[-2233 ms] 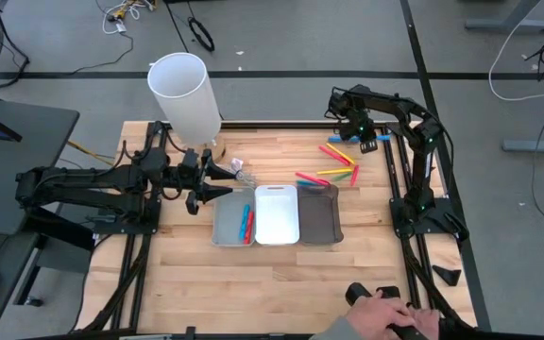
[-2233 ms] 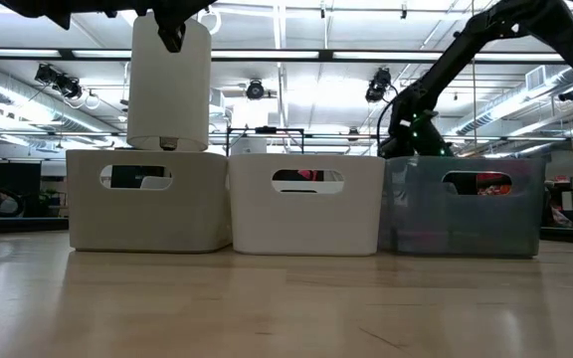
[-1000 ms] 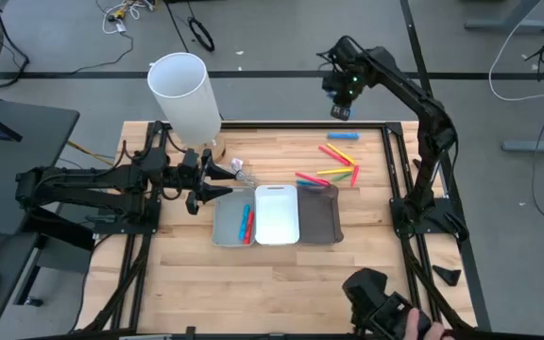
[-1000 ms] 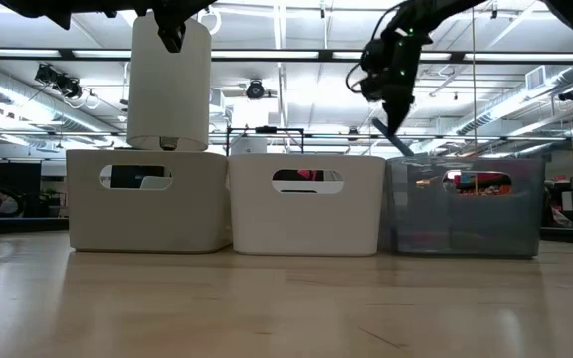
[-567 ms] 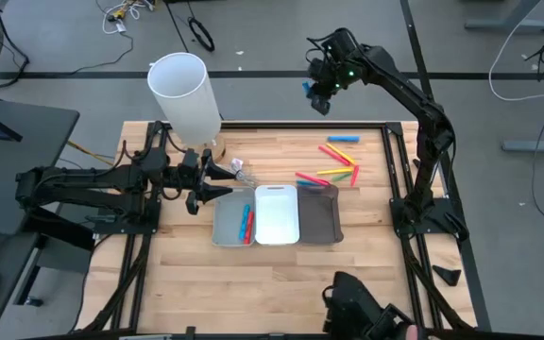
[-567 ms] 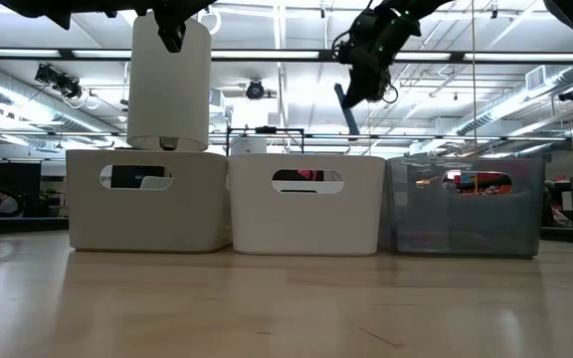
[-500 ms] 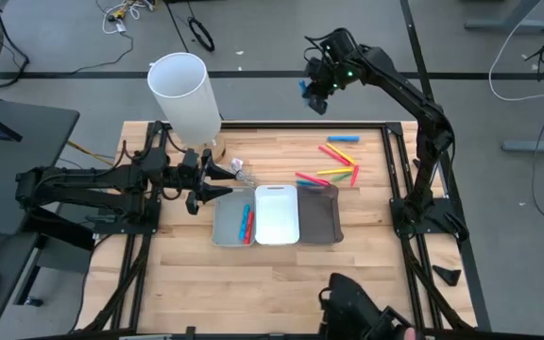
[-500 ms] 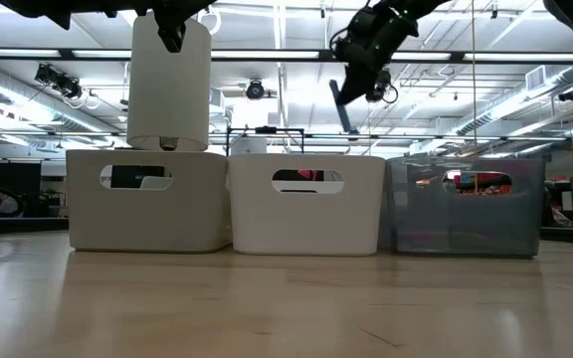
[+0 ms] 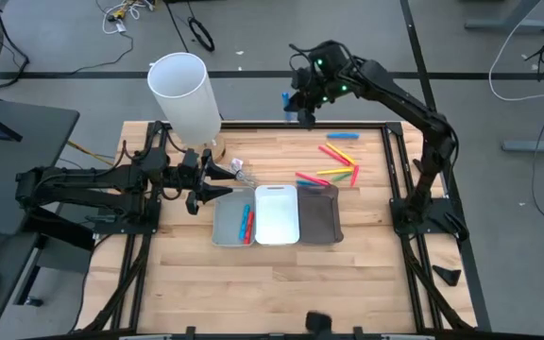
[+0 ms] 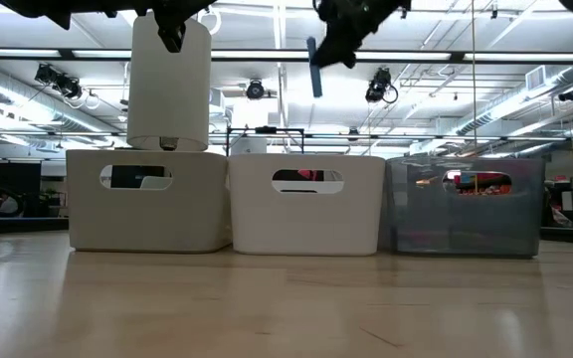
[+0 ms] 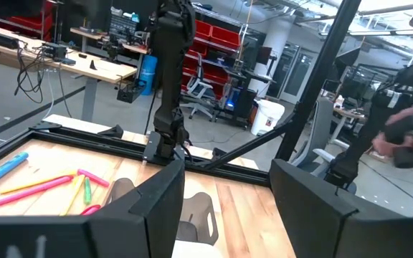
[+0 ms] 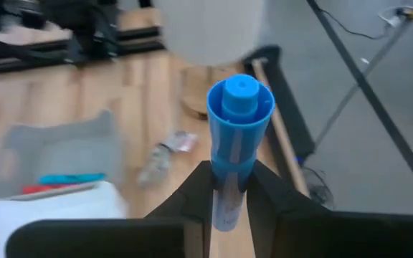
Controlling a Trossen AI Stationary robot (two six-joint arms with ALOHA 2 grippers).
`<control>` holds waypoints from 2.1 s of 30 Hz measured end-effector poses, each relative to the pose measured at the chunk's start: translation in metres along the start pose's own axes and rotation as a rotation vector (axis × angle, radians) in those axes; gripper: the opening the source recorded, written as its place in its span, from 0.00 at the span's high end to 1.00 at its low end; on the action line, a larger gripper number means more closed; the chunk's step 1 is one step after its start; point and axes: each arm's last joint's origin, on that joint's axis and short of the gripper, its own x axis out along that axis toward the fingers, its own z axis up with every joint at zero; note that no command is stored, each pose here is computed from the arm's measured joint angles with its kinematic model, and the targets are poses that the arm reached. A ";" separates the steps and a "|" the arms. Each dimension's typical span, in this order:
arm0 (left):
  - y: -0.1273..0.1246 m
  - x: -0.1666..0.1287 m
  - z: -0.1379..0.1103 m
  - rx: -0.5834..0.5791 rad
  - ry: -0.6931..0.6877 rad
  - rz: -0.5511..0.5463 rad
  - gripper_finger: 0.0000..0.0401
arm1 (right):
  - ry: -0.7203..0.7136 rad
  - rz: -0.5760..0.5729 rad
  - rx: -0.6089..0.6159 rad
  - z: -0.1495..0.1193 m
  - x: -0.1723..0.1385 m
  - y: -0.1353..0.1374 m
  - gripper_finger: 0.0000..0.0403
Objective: Pick & Place Markers
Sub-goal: Put the bottom blue marker into the gray bin
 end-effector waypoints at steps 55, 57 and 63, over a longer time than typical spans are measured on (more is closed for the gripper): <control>-0.025 0.004 0.022 0.102 -0.061 -0.083 0.47 | -0.217 0.288 -0.003 0.036 -0.026 0.232 0.86; -0.031 0.008 0.026 0.127 -0.068 -0.077 0.47 | -0.216 0.292 0.003 0.036 -0.026 0.232 0.86; -0.044 0.026 0.032 0.171 -0.013 -0.041 0.47 | -0.211 0.307 0.021 0.036 -0.027 0.232 0.86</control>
